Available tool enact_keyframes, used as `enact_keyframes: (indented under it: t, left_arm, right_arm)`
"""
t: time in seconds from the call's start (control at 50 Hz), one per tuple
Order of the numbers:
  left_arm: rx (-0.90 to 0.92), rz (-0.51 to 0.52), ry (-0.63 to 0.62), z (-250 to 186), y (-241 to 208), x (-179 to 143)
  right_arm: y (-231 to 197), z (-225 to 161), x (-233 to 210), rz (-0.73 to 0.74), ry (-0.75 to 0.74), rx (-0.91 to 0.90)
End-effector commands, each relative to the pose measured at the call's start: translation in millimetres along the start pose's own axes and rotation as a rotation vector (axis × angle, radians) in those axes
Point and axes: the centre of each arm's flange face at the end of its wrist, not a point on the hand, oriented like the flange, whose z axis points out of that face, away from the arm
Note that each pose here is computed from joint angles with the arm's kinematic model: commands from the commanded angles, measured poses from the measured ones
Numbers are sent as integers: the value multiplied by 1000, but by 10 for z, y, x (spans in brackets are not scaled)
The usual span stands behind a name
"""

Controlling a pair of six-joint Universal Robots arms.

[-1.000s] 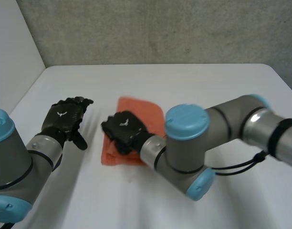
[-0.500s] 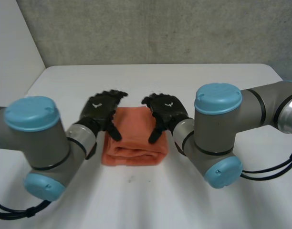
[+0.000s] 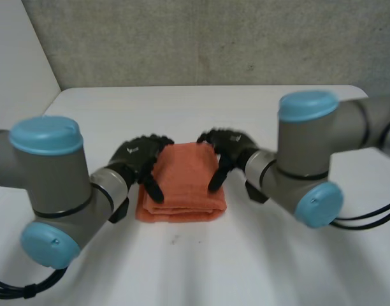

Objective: Fold the laundry

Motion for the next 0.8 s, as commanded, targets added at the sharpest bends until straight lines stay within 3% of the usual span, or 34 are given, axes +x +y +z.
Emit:
enact_keyframes:
  t: [0.02, 0.18, 0.34, 0.6, 0.8]
  left_arm:
    - [228, 8, 18, -426, -712, 102]
    - [402, 11, -68, -886, -1165, -28]
    - [453, -2, -170, -1061, -1274, -343]
    - [449, -5, -186, -1049, -1259, -395]
    - [432, -8, -187, -1060, -1205, -390]
  right_arm:
    - [-766, -479, 191, -31, 89, 290]
    - [-1243, -1206, 428, -64, 277, 541]
    - [-1139, -1569, 701, -182, 436, 518]
    - [-970, -1564, 811, -221, 475, 443]
    - [-824, -1488, 781, -210, 407, 399]
